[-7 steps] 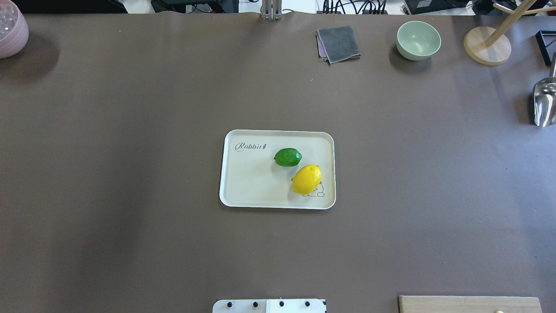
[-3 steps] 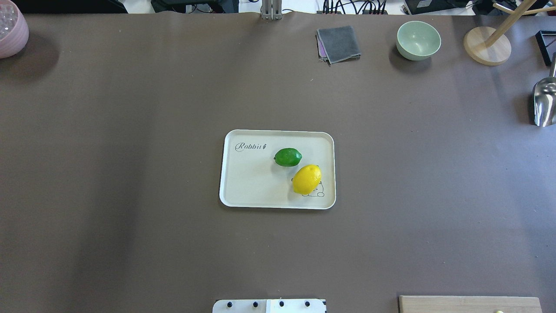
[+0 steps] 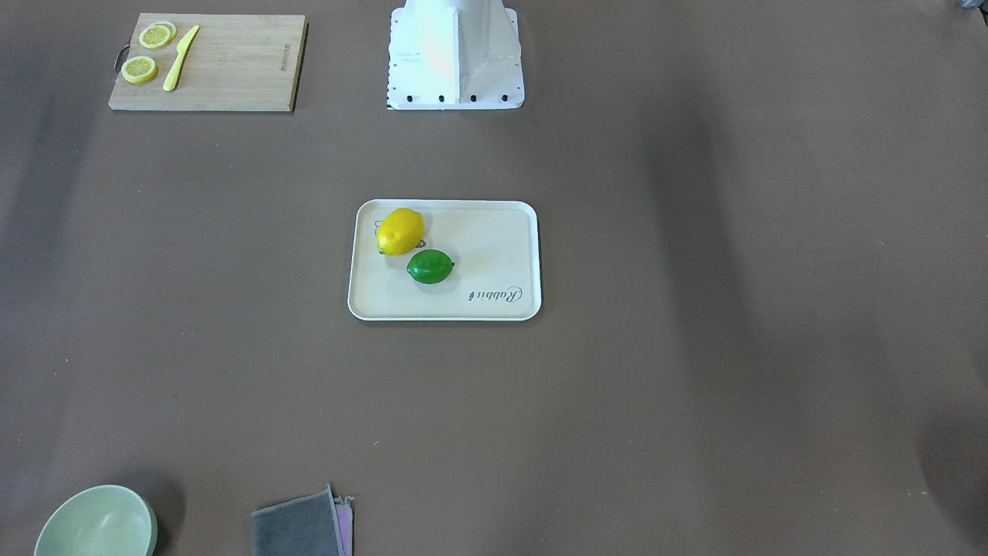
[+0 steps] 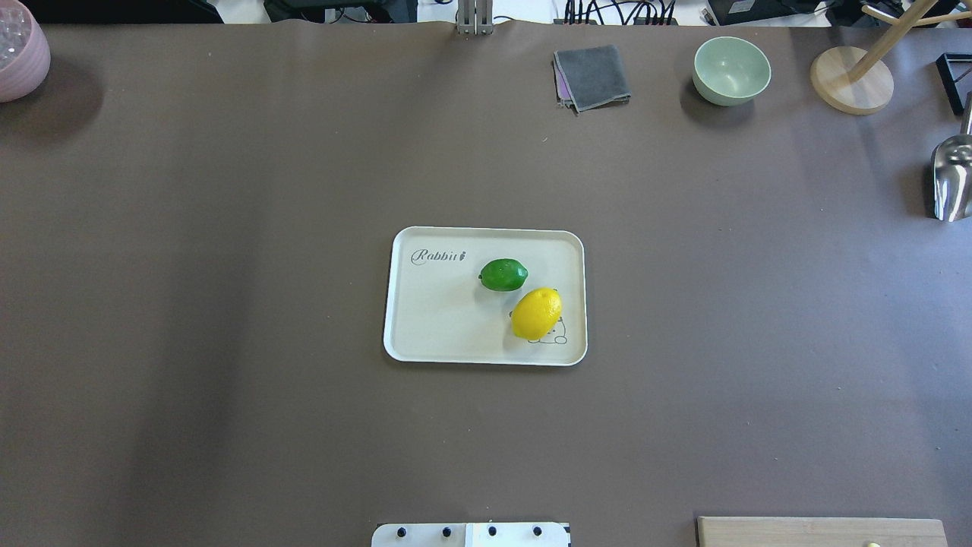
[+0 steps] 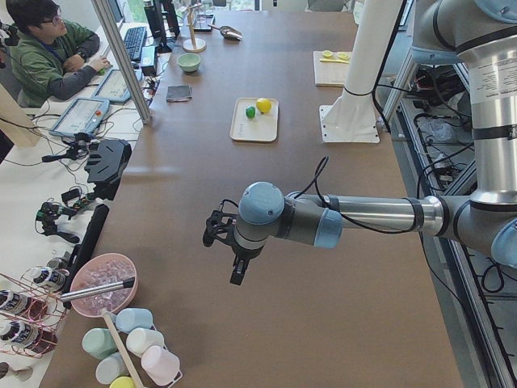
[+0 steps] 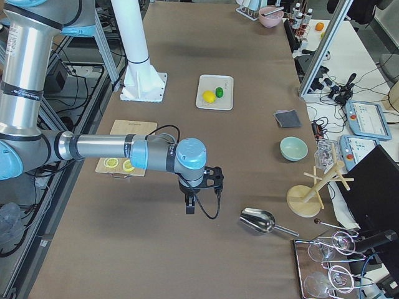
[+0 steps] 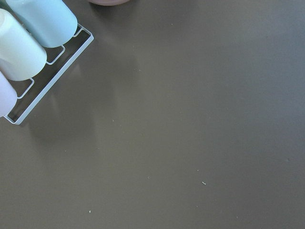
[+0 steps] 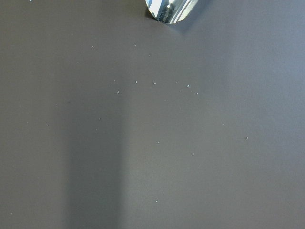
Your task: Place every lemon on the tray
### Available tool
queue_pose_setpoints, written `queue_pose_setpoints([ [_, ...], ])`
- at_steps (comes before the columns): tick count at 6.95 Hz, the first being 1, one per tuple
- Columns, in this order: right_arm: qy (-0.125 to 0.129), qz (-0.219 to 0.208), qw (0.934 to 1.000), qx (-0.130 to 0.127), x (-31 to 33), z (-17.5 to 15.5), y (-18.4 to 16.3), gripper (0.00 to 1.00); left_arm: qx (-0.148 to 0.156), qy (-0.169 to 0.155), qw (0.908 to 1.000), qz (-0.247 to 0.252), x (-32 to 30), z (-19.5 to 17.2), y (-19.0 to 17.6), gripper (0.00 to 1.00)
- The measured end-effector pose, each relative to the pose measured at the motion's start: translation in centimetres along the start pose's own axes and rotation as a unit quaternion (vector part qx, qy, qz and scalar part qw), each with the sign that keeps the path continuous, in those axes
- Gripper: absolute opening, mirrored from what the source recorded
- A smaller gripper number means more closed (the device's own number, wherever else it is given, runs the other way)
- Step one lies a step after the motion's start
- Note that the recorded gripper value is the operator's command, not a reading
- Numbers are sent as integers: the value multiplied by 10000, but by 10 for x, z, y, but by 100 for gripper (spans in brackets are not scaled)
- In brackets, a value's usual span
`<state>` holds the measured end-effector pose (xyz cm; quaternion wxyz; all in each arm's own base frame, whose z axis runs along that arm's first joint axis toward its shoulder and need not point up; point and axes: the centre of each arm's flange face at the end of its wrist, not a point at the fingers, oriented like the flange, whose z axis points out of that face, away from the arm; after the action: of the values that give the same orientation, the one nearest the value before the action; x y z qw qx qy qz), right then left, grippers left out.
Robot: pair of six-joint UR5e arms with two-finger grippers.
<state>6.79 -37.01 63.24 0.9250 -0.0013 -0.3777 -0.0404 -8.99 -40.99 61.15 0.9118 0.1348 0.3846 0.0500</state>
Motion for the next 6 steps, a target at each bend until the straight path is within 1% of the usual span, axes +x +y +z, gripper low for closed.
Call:
queue_pose_setpoints([
  [6,0,-13,10000,-11,-1,1,-1,100,-25,14,10000,65,4,3,-3,99],
])
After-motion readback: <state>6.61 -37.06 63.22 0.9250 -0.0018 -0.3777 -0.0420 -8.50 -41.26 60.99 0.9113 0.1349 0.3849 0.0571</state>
